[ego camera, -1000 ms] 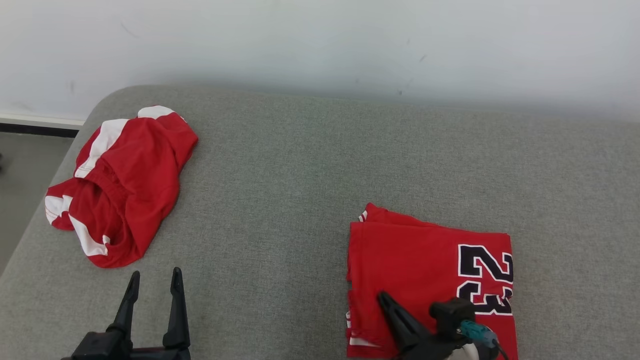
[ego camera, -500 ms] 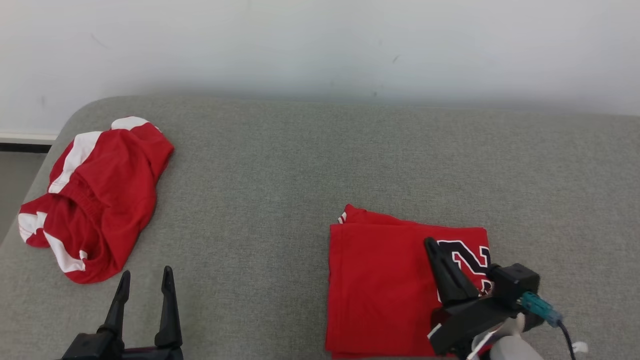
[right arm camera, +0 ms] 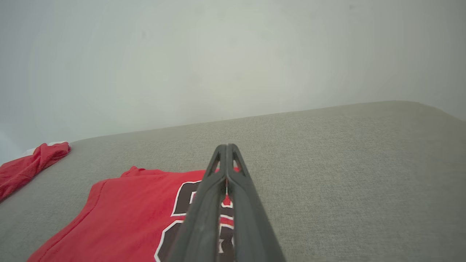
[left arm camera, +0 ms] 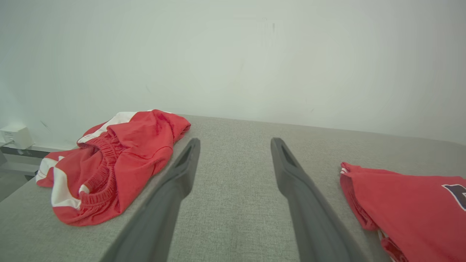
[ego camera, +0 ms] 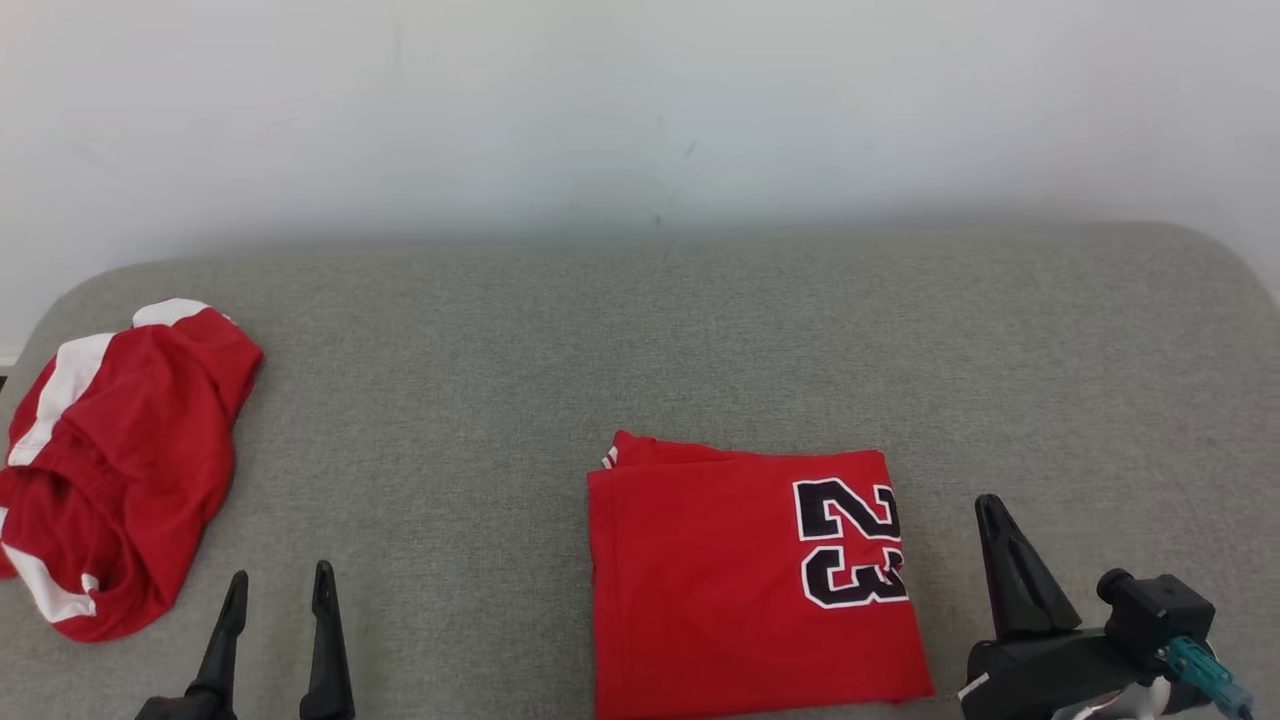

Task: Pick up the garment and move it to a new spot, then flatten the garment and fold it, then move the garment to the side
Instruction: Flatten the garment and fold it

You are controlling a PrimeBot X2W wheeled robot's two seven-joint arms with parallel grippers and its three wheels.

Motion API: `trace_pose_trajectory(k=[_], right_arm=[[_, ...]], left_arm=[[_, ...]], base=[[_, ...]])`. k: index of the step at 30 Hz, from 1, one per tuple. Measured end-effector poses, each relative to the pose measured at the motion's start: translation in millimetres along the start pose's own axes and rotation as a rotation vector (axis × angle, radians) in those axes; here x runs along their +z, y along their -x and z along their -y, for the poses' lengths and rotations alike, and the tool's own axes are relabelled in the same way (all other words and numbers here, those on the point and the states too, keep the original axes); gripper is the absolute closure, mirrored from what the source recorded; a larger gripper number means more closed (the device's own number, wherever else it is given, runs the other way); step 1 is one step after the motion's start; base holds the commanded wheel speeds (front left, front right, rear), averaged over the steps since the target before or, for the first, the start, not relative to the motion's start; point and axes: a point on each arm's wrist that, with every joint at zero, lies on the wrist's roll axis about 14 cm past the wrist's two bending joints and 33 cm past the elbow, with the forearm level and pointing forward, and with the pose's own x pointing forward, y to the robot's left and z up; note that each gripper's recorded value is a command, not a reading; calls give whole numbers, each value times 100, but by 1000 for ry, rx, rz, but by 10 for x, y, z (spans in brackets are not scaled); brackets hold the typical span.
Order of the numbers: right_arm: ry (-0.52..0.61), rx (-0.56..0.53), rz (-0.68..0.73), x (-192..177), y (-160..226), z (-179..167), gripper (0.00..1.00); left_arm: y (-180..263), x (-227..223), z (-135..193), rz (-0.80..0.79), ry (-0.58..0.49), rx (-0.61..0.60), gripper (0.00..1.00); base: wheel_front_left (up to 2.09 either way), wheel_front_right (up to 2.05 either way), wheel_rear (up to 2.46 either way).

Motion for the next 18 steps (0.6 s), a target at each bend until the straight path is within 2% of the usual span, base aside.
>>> trace_pose_trajectory(k=[1,2,3,4,9,18], right_arm=[[0,0,0,0,0,0,91],[2,-15,6,19,37,44,59],[5,-27,12,36,72,78,36],[7,-39,17,50,106,113,0],[16,-71,39,114,225,195,0],[24,-73,41,99,303,157,0]], left_arm=[[0,0,0,0,0,0,0],[-5,6,26,2,-2,-8,0],[-10,17,50,6,-2,-16,0],[-8,24,72,8,-4,-23,0],[15,65,158,20,-13,-50,0],[128,44,116,9,-34,-41,0]], base=[[0,0,0],[0,0,0],[0,0,0],[0,0,0],[0,0,0],[0,0,0]])
